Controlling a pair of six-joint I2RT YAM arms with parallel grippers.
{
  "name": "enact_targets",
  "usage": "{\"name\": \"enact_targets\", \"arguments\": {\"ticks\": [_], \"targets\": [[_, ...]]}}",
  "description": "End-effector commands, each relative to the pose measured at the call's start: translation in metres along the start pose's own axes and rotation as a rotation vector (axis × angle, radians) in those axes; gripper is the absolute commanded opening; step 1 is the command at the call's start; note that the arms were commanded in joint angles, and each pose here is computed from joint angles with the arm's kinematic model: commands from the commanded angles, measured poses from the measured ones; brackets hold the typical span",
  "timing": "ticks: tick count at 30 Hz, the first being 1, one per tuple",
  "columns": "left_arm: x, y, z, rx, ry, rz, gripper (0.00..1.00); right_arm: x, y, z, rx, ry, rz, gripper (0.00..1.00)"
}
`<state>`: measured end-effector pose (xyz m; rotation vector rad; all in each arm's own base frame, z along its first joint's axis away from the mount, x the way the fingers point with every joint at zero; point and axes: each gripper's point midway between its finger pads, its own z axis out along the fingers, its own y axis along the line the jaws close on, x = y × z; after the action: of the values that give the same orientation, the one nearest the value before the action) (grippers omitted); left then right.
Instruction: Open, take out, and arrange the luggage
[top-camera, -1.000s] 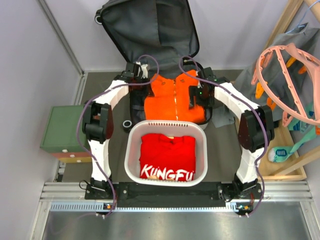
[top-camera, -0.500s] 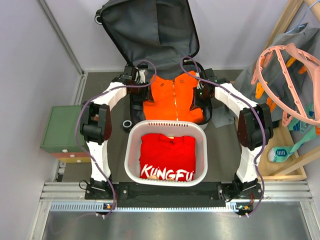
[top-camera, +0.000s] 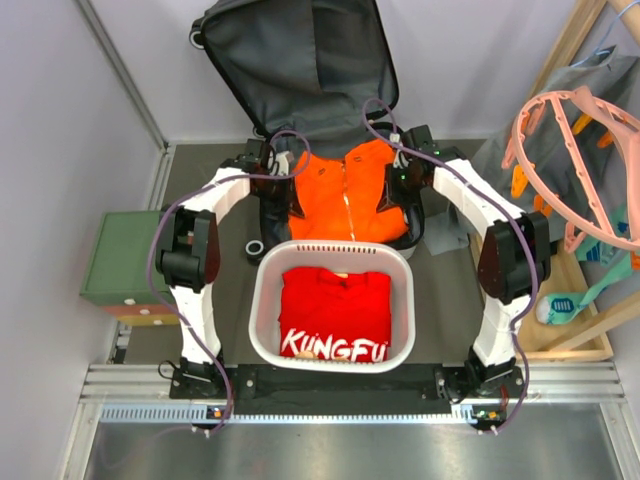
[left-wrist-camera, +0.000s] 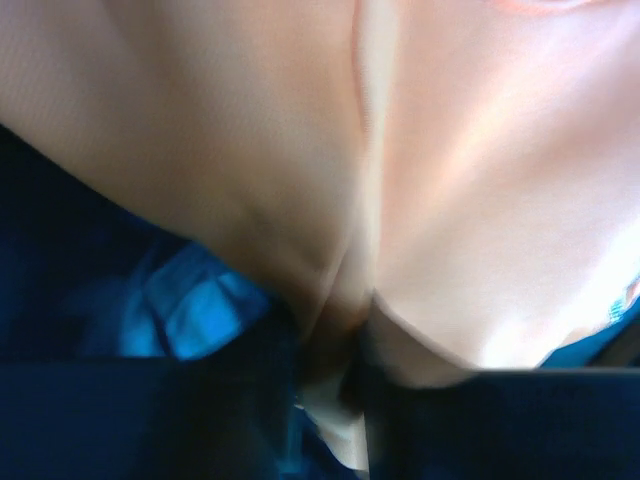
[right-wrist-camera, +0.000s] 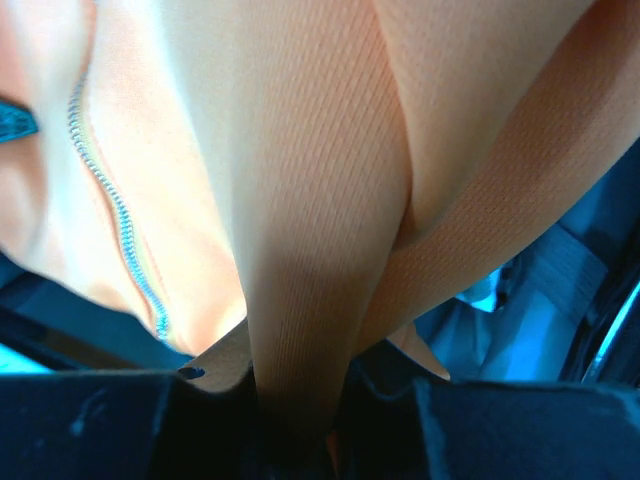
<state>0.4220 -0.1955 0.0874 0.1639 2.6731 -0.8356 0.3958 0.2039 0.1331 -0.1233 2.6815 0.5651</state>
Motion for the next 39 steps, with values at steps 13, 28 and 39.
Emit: {"name": "enact_targets", "arguments": {"ticks": [13,28,39], "targets": [[-0.077,-0.058,-0.086,0.134,-0.248,0.12,0.0,-0.087,0.079,-0.123,-0.193,-0.357,-0.122,0.0],[-0.123,-0.09,-0.155,0.15,-0.451,0.204,0.0,-0.106,0.105,-0.168,-0.264,-0.458,-0.149,0.0],[-0.068,-0.112,-0.202,0.154,-0.391,0.337,0.0,-0.036,0.143,-0.21,-0.319,-0.38,-0.244,0.0]]}}
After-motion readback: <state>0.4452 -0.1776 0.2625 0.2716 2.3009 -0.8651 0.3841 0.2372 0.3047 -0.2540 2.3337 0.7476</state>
